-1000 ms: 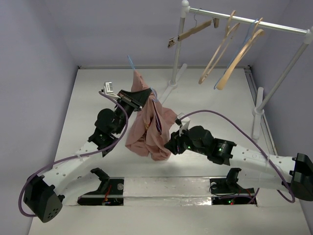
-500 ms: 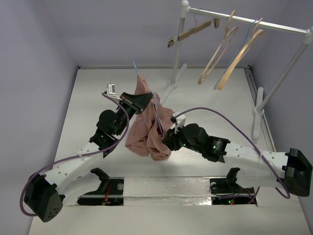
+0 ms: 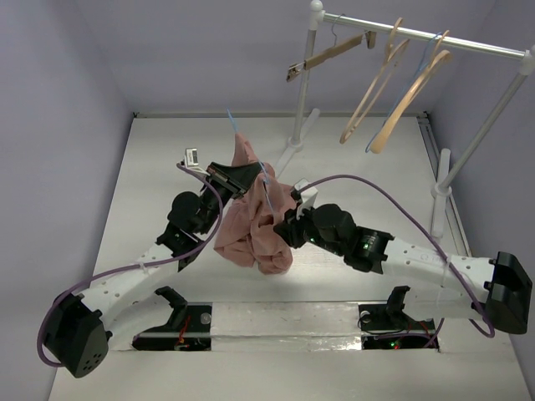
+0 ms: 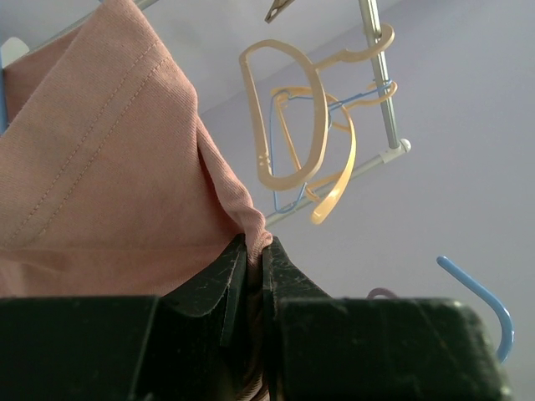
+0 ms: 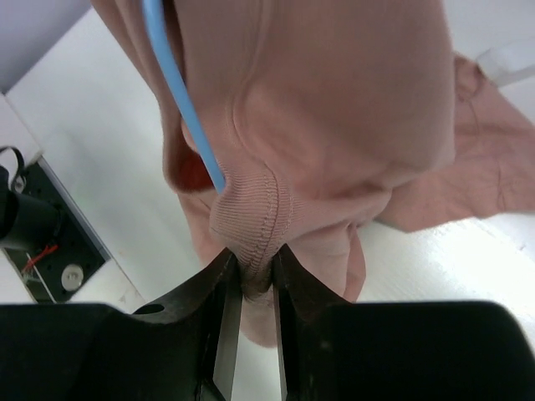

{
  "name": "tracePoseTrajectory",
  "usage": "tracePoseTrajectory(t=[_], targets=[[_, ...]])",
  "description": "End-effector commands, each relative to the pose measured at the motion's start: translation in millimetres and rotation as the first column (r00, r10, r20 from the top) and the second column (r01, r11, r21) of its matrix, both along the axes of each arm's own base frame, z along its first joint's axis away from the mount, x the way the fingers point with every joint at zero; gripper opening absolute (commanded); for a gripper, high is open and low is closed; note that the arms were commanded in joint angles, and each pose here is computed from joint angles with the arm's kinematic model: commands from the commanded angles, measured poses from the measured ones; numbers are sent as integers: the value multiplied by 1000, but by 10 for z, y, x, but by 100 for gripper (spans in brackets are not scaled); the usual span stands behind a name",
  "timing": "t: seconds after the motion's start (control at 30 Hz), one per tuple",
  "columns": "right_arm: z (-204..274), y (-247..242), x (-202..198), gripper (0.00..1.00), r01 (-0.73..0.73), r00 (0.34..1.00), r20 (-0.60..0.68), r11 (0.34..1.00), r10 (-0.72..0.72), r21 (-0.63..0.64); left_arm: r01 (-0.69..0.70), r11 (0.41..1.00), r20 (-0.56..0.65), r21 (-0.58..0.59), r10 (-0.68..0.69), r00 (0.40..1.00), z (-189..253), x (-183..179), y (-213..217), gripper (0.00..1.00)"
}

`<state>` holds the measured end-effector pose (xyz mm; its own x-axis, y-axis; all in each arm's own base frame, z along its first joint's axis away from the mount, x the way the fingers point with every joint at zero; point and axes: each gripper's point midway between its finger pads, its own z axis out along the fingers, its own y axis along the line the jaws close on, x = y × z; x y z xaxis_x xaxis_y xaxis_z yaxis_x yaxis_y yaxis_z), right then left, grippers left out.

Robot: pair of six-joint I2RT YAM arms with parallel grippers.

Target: Place the t-shirt on the hanger

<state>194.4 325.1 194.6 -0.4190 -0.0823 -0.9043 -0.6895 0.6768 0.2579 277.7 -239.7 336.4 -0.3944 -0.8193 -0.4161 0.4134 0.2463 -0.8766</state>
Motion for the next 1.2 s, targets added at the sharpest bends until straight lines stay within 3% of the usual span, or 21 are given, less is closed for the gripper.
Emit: tracePoseTrajectory(t=[0.0, 0.43, 0.53, 0.57, 0.6, 0.63, 0.7, 0.73, 0.77, 0.83, 1.17], targets=[[460, 125, 142, 26, 29, 996, 84, 996, -36, 81, 24, 996, 70, -82, -18, 997, 232, -72, 24, 0], [579, 293, 407, 27, 102, 985, 132, 991, -112, 85, 35, 993, 65, -114, -27, 998, 254, -117, 29, 0], [549, 257, 407, 15, 116, 984, 127, 989, -127, 92, 31, 994, 56, -102, -25, 998, 213, -117, 33, 0], [588, 234, 394, 0, 116, 983, 128, 988, -129, 102, 28, 996, 59, -88, -23, 998, 199, -111, 28, 0], [595, 215, 377, 0, 114, 984, 125, 988, -127, 103, 22, 998, 48, -66, -18, 999, 156, -96, 23, 0], [556, 192, 345, 0, 107, 987, 114, 990, -117, 87, 9, 998, 53, -57, -6, 999, 183, -88, 40, 16], [587, 123, 278, 0, 94, 989, 106, 992, -103, 84, -20, 1000, 44, 1, 20, 999, 111, -58, 63, 38], [532, 85, 220, 0, 79, 993, 86, 995, -84, 58, -47, 999, 53, 6, 46, 998, 165, -49, 112, 58], [528, 68, 168, 0, 60, 995, 75, 997, -63, 54, -61, 998, 55, 24, 59, 997, 165, -40, 131, 65], [494, -7, 12, 0, 10, 999, 34, 999, -11, 30, -105, 992, 61, 73, 101, 993, 174, -17, 199, 72], [572, -286, -252, 0, -26, 1000, -14, 999, 27, 42, -241, 950, 74, 200, 230, 970, 109, 73, 455, 72]])
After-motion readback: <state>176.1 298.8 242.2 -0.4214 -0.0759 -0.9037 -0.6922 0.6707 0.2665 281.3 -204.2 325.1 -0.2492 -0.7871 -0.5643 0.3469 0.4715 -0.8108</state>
